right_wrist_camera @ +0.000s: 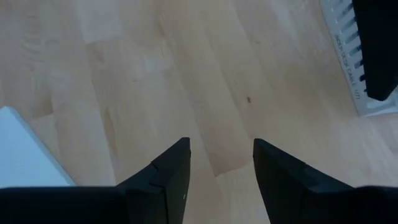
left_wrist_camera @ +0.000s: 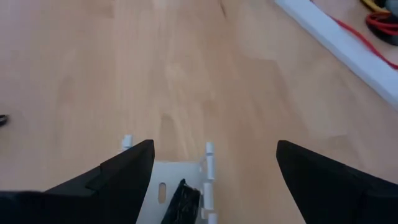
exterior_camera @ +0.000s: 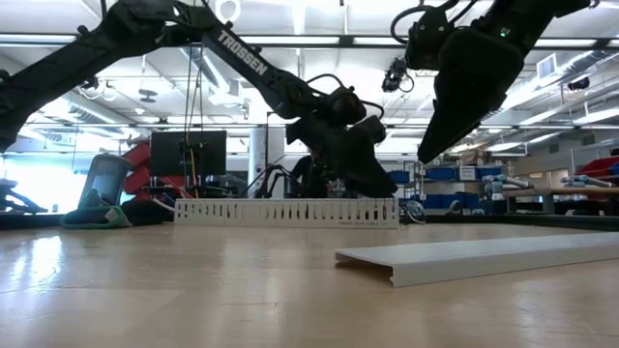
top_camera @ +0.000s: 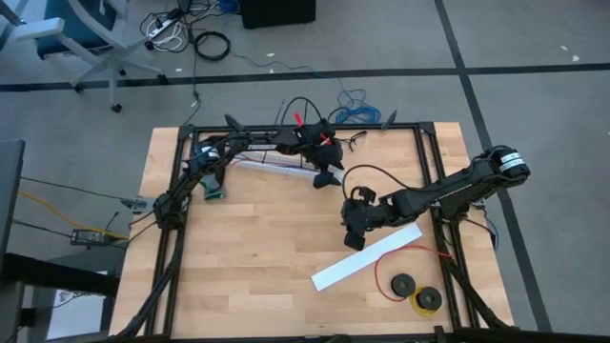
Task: Ziptie cables
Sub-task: Move the white cable duct to the middle left of the table
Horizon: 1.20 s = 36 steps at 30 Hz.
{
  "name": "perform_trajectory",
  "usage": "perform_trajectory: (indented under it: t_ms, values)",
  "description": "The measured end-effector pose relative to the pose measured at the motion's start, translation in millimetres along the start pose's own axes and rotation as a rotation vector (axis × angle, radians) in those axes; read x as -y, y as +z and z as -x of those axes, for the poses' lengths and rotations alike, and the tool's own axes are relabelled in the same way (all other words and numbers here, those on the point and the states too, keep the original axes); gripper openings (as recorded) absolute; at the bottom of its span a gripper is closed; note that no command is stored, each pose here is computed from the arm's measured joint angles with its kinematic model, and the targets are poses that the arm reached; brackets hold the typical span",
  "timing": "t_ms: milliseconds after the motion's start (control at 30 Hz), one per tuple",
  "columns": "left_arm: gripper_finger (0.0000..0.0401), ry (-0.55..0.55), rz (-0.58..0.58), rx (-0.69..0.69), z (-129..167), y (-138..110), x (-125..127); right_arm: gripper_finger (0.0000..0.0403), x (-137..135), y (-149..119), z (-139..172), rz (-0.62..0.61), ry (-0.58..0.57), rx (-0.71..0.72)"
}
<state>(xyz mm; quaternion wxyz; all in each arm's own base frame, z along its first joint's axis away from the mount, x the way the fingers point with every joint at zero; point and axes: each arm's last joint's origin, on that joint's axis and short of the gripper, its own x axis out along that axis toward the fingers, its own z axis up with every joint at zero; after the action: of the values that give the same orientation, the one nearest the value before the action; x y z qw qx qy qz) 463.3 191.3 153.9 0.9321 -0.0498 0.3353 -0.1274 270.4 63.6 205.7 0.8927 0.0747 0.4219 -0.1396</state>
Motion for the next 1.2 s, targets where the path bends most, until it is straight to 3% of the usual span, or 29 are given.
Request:
perform_trajectory:
  t_ms: [767,1200]
  values:
    - [0.0351,0.098,-0.022,0.039,5.8,5.4,-8.8,0.0162,0.0,-0.1,0.0,-0.007,-0.002,0.001]
    - [0.0351,0.130,0.040,0.058,15.4,2.7,-22.4,0.0162,0.9,0.3,-0.1,0.018,-0.025,0.011]
